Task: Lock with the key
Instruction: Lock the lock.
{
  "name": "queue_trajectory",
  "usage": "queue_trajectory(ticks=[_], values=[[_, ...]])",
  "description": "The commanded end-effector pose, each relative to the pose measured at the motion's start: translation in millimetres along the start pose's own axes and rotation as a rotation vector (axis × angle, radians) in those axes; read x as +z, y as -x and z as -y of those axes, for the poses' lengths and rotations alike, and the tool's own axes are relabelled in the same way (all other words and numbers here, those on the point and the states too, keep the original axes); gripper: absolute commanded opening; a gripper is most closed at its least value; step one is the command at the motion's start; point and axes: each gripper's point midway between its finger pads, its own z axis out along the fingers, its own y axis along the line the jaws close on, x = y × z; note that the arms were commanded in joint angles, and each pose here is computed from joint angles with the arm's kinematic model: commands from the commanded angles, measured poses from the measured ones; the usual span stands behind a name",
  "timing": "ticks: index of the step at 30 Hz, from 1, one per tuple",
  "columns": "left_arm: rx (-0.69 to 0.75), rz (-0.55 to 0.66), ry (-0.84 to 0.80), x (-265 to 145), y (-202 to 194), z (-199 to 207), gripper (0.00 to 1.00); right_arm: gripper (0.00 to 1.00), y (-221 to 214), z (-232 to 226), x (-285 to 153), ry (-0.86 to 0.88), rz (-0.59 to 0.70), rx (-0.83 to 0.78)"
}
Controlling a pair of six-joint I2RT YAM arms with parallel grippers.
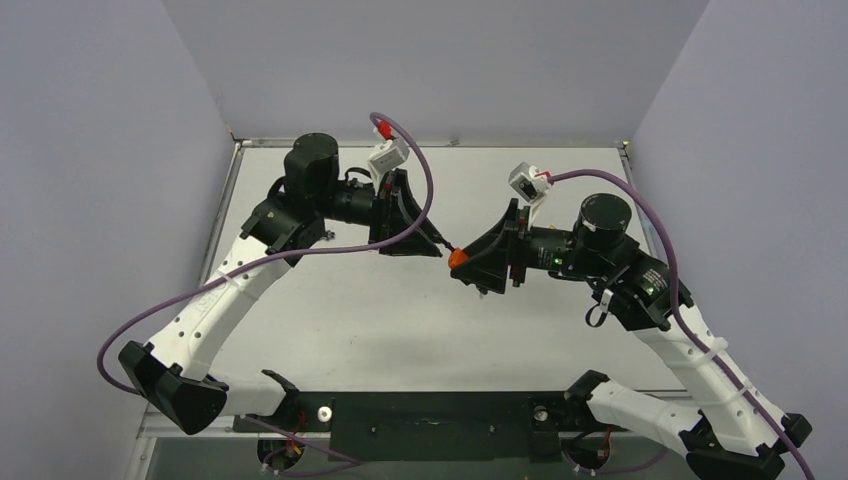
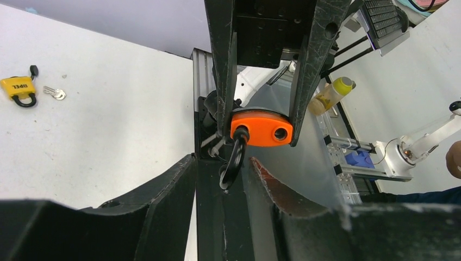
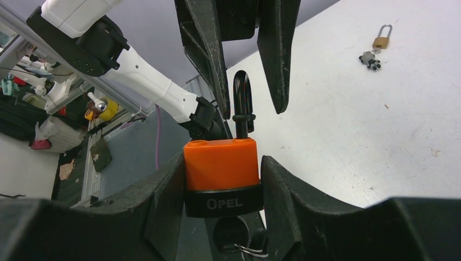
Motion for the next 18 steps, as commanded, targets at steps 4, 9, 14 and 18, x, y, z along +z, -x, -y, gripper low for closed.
queue_trajectory(ticks=[4,9,14,18], values=[[0.071,0.017,-0.006,-2.4,11.2,13.1,0.32,0.0,23.7,-4.3,-3.4,-0.024,0.048,-0.095],[0.065,0.014,-0.003,-2.2,9.4,11.7,0.3,0.0,21.1,0.1,-2.7,-0.042,0.029,-0.1],[0.058,0.012,0.001,-1.1,8.2,9.6,0.3,0.0,20.1,2.6,-3.3,-0.055,0.022,-0.102],[0.051,0.008,0.003,0.6,6.4,7.6,0.3,0.0,19.1,2.8,-2.7,-0.054,0.016,-0.1]])
